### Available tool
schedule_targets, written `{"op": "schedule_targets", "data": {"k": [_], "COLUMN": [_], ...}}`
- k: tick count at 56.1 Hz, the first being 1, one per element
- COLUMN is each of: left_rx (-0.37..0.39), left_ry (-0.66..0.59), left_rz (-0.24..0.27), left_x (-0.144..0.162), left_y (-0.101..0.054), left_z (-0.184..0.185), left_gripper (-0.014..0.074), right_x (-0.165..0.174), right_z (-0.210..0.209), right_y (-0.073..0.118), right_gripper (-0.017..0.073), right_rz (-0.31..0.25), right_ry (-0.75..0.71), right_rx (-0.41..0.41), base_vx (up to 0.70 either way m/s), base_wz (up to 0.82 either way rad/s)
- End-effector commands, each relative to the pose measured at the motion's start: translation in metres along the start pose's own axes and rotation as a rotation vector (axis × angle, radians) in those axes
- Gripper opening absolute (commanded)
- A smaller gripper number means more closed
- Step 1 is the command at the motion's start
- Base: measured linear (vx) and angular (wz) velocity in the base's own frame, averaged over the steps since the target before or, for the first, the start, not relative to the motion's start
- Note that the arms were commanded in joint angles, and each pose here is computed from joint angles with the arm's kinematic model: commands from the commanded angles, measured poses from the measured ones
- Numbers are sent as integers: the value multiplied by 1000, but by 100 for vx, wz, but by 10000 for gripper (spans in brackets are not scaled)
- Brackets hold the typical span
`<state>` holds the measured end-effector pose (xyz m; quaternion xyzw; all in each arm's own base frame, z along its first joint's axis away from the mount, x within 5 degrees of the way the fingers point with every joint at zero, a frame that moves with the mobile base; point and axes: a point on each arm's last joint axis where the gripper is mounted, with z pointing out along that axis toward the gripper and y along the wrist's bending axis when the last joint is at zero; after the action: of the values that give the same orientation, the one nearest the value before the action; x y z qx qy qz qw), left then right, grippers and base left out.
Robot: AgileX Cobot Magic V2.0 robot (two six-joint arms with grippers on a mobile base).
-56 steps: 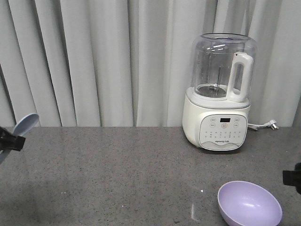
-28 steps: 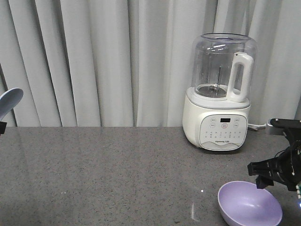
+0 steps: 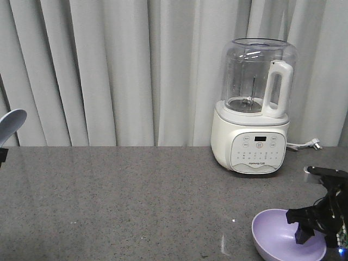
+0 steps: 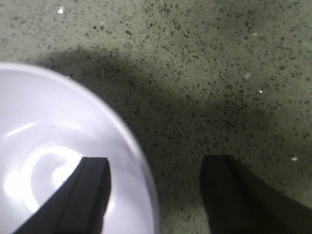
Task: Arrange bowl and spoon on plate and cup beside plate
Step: 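Grasp the lavender bowl rim with the right gripper and lift, then drive the base to the counter with the blue plate and cup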
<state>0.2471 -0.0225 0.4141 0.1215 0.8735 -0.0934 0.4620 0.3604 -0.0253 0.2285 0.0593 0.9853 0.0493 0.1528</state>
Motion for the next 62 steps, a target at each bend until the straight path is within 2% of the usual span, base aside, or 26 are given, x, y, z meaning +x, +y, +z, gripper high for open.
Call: {"op": "schedule_targets", "data": {"k": [1,5,8,10,18,22,30,40,43,51,58,62], "left_rx": [-10,-10,-10,-9,-5,-1,-1,5,20,34,16,-14], "left_ry": [-133,-133,-133,-131,-123,-114,-105,-65,-52,-101,-202,-256], "left_rz": [-16,-16,-16,-17,-17,-17,-7,-31,-48,-13,-4,21], "left_x": [-15,-15,-15,-15,-14,-13,-12,2,9,29,50,61], "left_y": [-4,-4,-4,-4,-4,-4,-4,-3,-4,-11,-18,-21], "left_z": [-15,-15,-15,-15,-16,-16,-15,-3,-1,-7,-23,-34], "left_gripper": [0,0,0,0,0,0,0,0,0,0,0,0], "right_x": [-12,-12,-13,-13,-12,-11,-7,10,20,55,93,117], "right_z": [-16,-13,-13,-13,-24,-37,-80,-148,-168,-200,-213,-217], "right_y": [0,0,-1,-1,1,5,22,47,51,56,54,53], "right_gripper": [316,170,28,-17,-13,-11,-12,-12,-12,-12,-12,-12], "right_rz": [-10,-19,-35,-41,-49,-76,-176,-297,-323,-380,-395,-392], "right_ry": [-103,-100,-102,-106,-129,-166,-308,-548,-627,-821,-977,-1050], "right_rx": [-1,2,6,6,4,-1,-53,-189,-224,-271,-276,-282], "base_vx": [0,0,0,0,0,0,0,0,0,0,0,0], "base_wz": [0,0,0,0,0,0,0,0,0,0,0,0]}}
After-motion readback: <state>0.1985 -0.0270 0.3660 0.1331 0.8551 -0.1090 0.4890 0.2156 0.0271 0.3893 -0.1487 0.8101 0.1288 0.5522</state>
